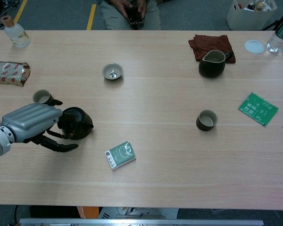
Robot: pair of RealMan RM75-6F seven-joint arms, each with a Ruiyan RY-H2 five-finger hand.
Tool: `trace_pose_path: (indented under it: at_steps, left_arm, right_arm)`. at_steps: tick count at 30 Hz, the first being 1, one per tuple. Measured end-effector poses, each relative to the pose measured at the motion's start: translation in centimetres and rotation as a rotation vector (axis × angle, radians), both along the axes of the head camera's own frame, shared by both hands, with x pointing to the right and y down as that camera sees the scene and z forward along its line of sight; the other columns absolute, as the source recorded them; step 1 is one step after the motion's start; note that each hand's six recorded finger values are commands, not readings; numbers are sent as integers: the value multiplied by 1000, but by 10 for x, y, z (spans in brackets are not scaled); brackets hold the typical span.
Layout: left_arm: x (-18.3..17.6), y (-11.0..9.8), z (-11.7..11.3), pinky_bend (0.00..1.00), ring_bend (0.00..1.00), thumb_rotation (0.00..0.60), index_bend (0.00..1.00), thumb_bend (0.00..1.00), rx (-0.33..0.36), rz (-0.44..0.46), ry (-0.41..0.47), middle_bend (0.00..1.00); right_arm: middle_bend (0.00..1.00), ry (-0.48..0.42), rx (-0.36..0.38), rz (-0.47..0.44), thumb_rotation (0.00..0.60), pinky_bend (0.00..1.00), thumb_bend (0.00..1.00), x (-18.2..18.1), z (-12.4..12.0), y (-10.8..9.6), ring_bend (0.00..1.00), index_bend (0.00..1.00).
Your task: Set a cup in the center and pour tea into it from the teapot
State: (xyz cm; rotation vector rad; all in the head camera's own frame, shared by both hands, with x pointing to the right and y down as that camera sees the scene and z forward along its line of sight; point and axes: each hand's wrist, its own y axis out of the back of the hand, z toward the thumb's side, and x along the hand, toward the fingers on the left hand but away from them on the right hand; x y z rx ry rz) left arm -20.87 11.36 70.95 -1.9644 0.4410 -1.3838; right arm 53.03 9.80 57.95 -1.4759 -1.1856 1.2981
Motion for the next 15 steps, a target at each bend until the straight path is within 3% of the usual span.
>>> trace_pose_path:
  at_steps: [15]
  left_arm:
    - [-7, -3, 3, 1, 353, 234, 341, 189, 9, 7, 4, 424]
  right_arm:
    - [313, 4, 3, 1, 600, 296, 221, -1, -2, 0, 171, 307]
